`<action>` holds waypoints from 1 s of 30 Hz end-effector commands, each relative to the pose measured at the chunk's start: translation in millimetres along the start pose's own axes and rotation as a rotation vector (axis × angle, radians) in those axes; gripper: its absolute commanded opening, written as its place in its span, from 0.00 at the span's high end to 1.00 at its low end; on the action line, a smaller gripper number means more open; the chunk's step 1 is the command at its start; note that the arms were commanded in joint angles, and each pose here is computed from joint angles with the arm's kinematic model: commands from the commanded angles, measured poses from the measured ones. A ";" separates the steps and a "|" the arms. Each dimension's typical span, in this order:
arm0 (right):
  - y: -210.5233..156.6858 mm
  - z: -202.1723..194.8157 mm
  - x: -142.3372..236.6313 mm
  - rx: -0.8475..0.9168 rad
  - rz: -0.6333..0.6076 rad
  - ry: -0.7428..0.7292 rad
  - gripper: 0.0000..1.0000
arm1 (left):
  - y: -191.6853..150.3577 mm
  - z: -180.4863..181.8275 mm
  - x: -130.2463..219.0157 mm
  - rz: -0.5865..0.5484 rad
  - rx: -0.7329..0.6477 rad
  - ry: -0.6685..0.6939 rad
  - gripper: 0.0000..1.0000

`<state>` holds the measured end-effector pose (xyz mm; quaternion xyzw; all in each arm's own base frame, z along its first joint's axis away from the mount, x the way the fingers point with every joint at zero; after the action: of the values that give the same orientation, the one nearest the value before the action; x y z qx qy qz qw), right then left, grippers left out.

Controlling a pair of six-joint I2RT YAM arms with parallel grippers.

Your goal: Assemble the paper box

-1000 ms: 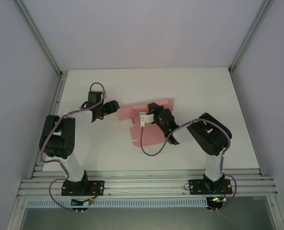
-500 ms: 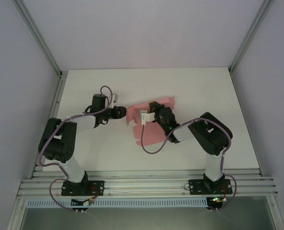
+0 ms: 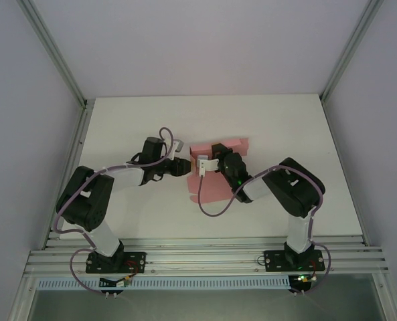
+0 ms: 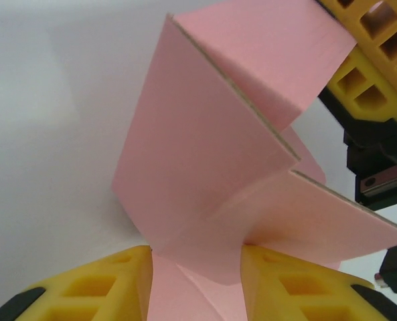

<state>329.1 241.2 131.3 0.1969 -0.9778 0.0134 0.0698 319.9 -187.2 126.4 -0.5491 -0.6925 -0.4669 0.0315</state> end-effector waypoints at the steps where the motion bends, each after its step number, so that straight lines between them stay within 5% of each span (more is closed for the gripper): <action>1: 2.2 3.2 13.3 0.044 0.023 -0.014 1.00 | -13.3 -7.3 0.3 -0.004 -0.057 0.015 0.60; 13: 12.1 18.6 43.3 0.040 0.043 -0.008 1.00 | -25.8 -19.3 -1.1 -0.135 -0.126 -0.001 0.58; 30: 26.4 26.3 62.5 0.002 -0.040 0.160 1.00 | 4.0 -38.7 -18.5 -0.296 -0.307 0.048 0.58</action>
<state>277.1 233.0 139.7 0.1686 -0.9821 0.0083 0.0841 288.1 -216.6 107.6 -0.4964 -0.6666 -0.5547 -0.0396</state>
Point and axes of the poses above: each hand's point on the last joint's axis, 136 mm out from that joint toward the fingers, its own x axis back along the fingers, its own z axis along the line the jaws close on, y = z × x, the point moved 8 cm from there along x, back along the fingers, and after that the axes turned 3 degrees about x, right-handed, at the moved point
